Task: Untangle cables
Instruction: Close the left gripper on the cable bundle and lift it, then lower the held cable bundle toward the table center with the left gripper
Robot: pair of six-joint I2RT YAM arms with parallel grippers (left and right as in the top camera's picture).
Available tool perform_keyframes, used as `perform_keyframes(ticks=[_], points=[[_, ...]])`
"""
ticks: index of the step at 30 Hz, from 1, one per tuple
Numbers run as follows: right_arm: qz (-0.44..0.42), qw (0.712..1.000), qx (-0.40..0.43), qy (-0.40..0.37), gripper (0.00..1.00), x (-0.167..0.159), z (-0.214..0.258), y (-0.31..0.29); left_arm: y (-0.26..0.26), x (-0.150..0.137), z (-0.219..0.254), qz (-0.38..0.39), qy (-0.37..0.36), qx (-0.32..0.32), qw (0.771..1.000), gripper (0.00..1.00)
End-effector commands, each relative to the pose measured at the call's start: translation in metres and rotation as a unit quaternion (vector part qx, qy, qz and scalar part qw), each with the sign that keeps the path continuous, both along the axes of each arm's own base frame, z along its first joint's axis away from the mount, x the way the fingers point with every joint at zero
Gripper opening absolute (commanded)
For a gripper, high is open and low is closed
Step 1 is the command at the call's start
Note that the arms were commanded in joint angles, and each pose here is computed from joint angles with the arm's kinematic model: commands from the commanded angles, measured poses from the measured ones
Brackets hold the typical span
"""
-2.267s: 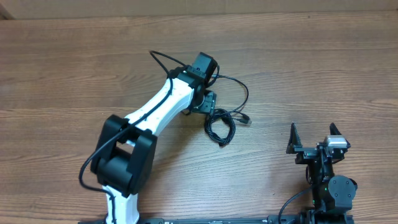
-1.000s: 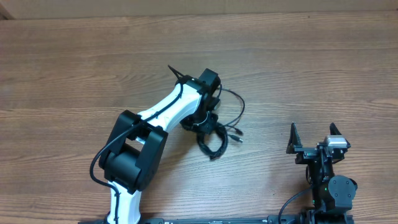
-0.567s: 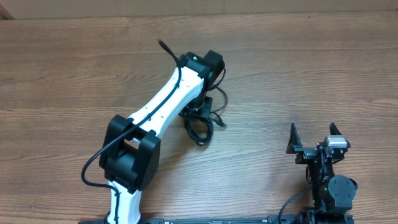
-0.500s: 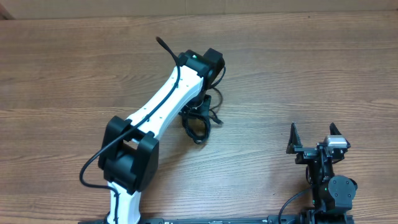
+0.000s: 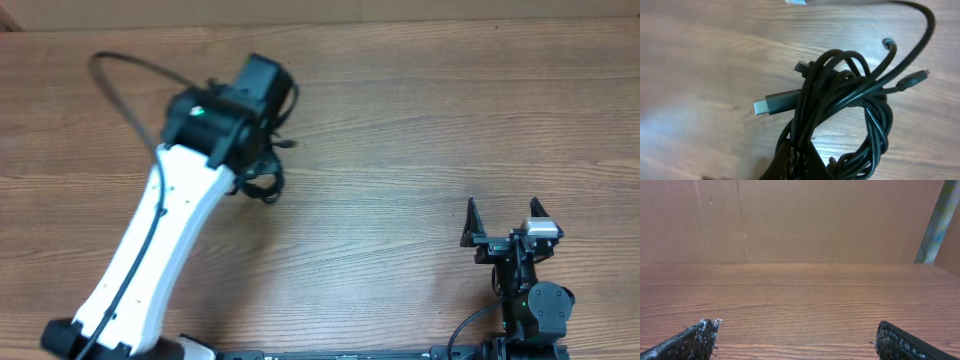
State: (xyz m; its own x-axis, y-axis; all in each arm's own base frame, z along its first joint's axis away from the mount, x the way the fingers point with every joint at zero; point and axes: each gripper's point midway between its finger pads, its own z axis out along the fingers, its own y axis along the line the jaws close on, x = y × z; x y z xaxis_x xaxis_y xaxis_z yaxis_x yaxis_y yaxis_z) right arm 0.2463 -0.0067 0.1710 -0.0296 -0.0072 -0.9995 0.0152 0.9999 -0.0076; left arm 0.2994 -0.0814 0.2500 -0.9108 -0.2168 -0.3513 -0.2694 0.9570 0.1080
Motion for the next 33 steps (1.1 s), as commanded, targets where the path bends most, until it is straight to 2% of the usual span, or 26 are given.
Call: perform_keyframes(ticks=[1,5,7,16,19,24,26,33], points=[[-0.009,1.000,-0.001,-0.002,1.00,0.000,-0.001,-0.004,0.013,-0.011,-0.004,0.161,-0.020,-0.027,0.986,0.05],[-0.009,1.000,-0.001,-0.002,1.00,0.000,-0.002,-0.004,0.009,-0.031,-0.039,0.289,0.018,-0.057,0.956,0.04],[-0.009,1.000,-0.001,-0.002,1.00,0.000,-0.001,-0.004,-0.002,-0.039,-0.061,0.325,0.046,-0.081,0.941,0.05],[-0.009,1.000,-0.001,-0.002,1.00,0.000,-0.001,-0.004,-0.063,-0.048,-0.153,0.347,0.141,-0.224,0.900,0.04],[-0.009,1.000,-0.001,-0.002,1.00,0.000,-0.001,-0.004,-0.064,-0.049,-0.170,0.344,0.140,-0.231,0.899,0.05],[-0.009,1.000,-0.001,-0.002,1.00,0.000,-0.001,-0.004,-0.059,-0.056,-0.186,0.344,0.144,-0.219,0.902,0.15],[-0.009,1.000,-0.001,-0.002,1.00,0.000,-0.002,-0.004,-0.057,-0.056,-0.187,0.329,0.142,-0.213,0.909,0.18],[-0.009,1.000,-0.001,-0.002,1.00,0.000,-0.001,-0.004,-0.042,-0.048,-0.188,0.235,0.120,-0.168,0.950,0.47]])
